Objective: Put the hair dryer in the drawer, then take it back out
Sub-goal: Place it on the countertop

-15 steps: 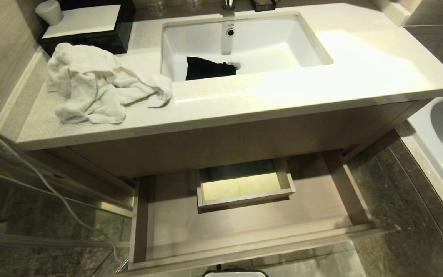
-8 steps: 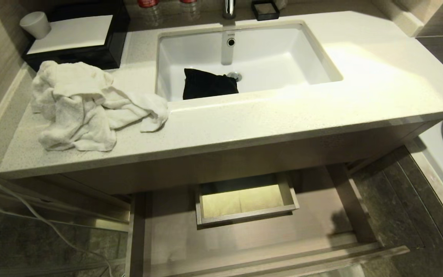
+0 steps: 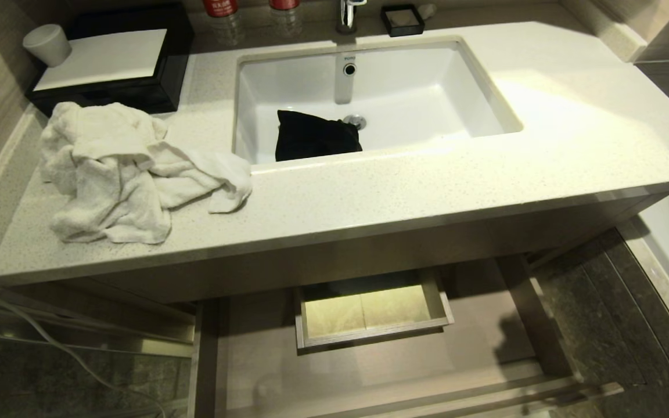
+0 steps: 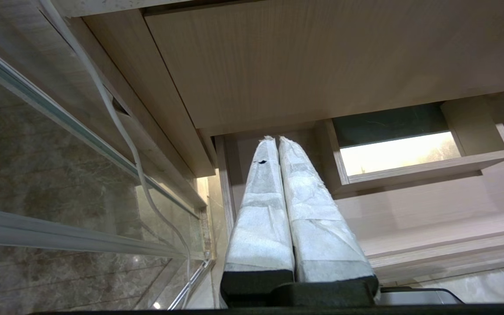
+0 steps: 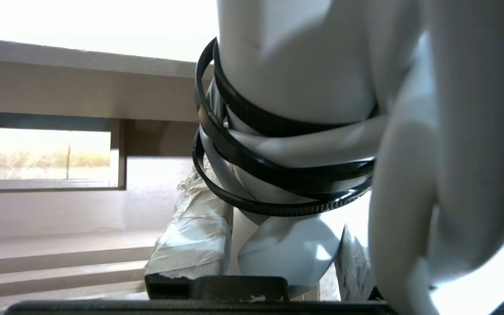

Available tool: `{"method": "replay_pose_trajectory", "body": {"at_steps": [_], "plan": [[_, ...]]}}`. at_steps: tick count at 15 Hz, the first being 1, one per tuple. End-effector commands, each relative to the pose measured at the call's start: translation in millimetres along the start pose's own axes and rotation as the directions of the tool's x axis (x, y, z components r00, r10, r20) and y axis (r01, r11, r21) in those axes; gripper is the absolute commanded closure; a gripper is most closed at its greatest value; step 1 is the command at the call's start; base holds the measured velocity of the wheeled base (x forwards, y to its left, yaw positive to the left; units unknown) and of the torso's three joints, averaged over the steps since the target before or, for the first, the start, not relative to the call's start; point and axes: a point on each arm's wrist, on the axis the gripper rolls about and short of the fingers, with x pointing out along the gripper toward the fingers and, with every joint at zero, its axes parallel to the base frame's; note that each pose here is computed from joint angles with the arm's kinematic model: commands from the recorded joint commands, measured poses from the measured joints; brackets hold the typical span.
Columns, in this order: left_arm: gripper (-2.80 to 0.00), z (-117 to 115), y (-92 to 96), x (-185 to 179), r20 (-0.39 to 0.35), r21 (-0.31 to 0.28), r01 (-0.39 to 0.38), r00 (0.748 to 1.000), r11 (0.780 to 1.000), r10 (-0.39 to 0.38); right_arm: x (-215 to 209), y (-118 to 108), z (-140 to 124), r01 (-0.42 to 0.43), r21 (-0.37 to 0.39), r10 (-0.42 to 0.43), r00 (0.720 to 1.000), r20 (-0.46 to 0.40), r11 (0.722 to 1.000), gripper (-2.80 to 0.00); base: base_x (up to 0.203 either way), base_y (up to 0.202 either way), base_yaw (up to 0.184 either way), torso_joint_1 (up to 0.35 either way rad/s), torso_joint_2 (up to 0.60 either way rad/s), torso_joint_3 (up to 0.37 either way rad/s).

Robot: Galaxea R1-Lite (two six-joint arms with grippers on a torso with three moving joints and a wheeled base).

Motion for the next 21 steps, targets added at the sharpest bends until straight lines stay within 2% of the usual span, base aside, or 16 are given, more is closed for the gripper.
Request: {"method": "replay_pose_trajectory", "body": {"at_steps": [1,7,14,20,21], "plan": [[0.00,0,0.0,0,0.000,0.000,0.000,1.000,1.000,0.000,2,-2,4,-0.001,-0.005,0.001,1.000,0.009,1.000,0.00,0.000,0.000,0.000,0.000,0.00,0.000],[0.00,0,0.0,0,0.000,0.000,0.000,1.000,1.000,0.000,7,-4,5,-0.007,-0.033,0.007,1.000,0.002,0.999,0.00,0.000,0.000,0.000,0.008,0.00,0.006],[0.00,0,0.0,0,-0.002,0.000,0.000,1.000,1.000,0.000,11,-5,7,-0.008,-0.057,0.008,1.000,0.006,0.998,0.00,0.000,0.000,0.000,0.299,-0.14,0.157],[0.00,0,0.0,0,-0.002,0.000,0.000,1.000,1.000,0.000,53,-20,19,-0.028,-0.057,0.027,0.999,-0.029,0.998,0.00,0.000,0.000,0.000,0.081,-0.04,0.035],[0.00,0,0.0,0,-0.001,0.000,0.000,1.000,1.000,0.000,59,-23,21,-0.029,-0.082,0.027,0.999,-0.023,0.996,0.00,0.000,0.000,0.000,0.000,0.00,0.000]]}}
